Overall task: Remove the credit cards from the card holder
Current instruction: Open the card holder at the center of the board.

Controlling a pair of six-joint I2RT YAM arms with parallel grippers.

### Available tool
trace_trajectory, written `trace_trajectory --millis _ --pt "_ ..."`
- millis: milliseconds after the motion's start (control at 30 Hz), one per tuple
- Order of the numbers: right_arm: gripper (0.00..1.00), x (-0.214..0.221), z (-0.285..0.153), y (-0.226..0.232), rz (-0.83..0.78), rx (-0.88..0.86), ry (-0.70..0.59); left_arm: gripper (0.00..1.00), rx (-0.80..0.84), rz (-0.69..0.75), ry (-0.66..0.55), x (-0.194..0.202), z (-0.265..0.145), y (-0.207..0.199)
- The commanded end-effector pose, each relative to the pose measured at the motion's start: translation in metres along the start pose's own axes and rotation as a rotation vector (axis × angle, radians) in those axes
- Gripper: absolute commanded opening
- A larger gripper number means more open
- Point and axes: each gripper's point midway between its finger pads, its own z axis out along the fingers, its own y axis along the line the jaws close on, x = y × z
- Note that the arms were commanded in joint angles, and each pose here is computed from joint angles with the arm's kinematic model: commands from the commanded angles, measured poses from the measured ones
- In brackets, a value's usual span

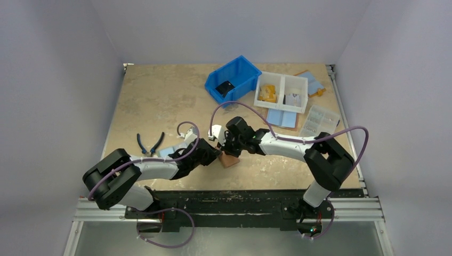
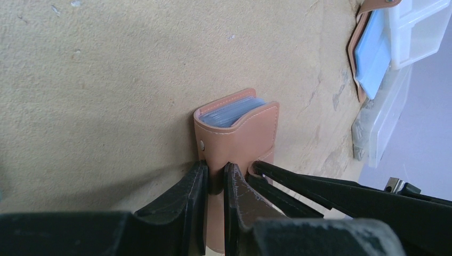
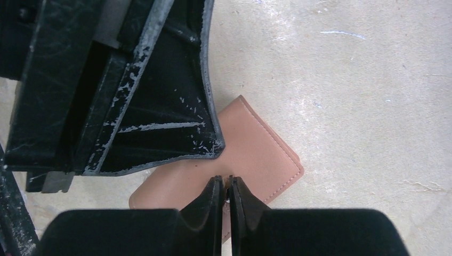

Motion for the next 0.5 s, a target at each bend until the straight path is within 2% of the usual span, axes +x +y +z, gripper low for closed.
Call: trace_trajectory --millis 0,100,267,467 --pt "0.07 0.01 0.004 -0.027 0.007 0.128 0.048 0.0 0.012 0.005 0.047 0.01 -0.009 0.004" --pt "0.0 0.005 -0.002 -0.027 -0.002 0.121 0.036 0.0 -0.004 0.008 0.029 0.006 -0.012 0.009" --pt "0.0 0.002 -0.017 -0.041 0.037 0.12 0.001 0.0 -0.031 0.022 -0.012 -0.004 -0.018 0.016" --pt "0.0 0.018 -0.03 -0.075 0.122 0.197 0.016 0.0 -0.004 0.034 -0.012 -0.012 -0.021 0.018"
